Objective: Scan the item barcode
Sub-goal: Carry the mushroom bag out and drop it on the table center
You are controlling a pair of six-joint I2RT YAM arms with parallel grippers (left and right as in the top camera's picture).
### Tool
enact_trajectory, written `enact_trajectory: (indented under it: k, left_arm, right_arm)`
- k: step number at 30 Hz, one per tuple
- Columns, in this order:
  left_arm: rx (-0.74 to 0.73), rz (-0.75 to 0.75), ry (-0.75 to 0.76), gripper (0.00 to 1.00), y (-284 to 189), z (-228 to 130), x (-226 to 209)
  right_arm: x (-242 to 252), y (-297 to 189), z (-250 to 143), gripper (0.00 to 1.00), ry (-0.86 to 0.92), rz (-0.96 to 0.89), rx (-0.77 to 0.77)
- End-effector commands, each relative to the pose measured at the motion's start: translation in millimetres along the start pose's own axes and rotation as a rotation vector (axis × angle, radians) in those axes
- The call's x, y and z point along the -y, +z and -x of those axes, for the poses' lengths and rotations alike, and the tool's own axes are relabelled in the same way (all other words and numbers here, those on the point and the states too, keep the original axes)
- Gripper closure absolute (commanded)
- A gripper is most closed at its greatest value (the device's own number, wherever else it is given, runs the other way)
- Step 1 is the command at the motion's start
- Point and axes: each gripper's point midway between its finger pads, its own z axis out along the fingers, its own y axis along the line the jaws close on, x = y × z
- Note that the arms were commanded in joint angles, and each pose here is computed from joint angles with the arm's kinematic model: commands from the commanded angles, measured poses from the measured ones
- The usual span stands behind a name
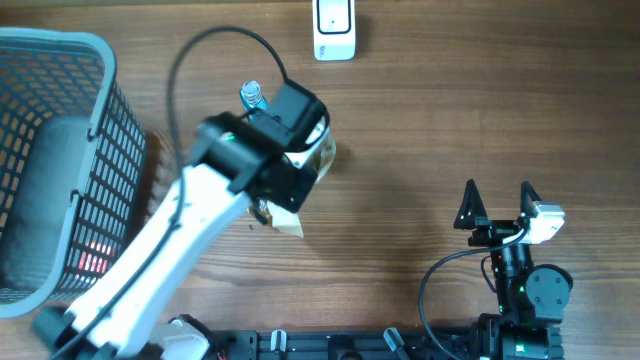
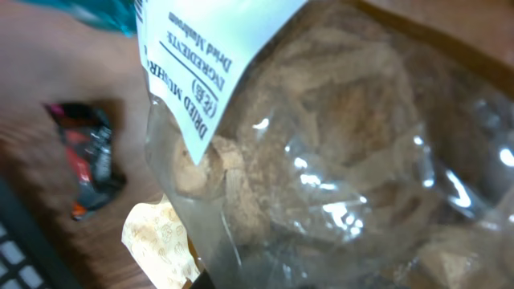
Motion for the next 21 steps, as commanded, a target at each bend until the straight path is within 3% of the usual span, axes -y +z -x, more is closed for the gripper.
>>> enact_trajectory:
  k: [1, 4, 7, 12, 15, 17, 19, 21]
  left_arm:
    - [-0.185, -0.093, 0.029, 0.96, 54.8, -21.0, 20.7]
    - [-0.144, -0.419, 0.164, 0.96, 54.8, -9.7, 73.7]
    - [-0.062, -0.593, 0.25, 0.96, 42.4, 1.3, 100.3]
    - [-0.053, -0.609, 0.273, 0.96, 40.9, 1.5, 102.5]
    - [-0.055, -0.53, 0.266, 0.96, 48.4, 3.7, 91.3]
    - [-0.105, -0.232, 0.167, 0.96, 68.5, 3.1, 44.8]
    - [-0.125, -0.136, 0.175, 0.95, 74.7, 1.4, 28.4]
    - [-0.097, -0.111, 0.178, 0.86, 78.0, 9.7, 24.9]
  right_arm:
    - [-2.9, -0.3, 1.0, 0.0, -0.006, 0.015, 0.005]
    - [-3.0, -0.3, 1.0, 0.0, -0.006, 0.016, 0.005]
    - [-3.0, -0.3, 1.0, 0.0, -0.006, 0.016, 0.005]
    - [-3.0, -0.3, 1.0, 0.0, -0.006, 0.016, 0.005]
    - [-2.9, -0.3, 0.9, 0.0, -0.006, 0.015, 0.005]
    - [-2.9, -0.3, 0.9, 0.0, -0.006, 0.015, 0.005]
    - [-2.9, -0.3, 0.9, 0.0, -0.006, 0.015, 0.005]
    - [-2.9, -0.3, 1.0, 0.0, -0.006, 0.015, 0.005]
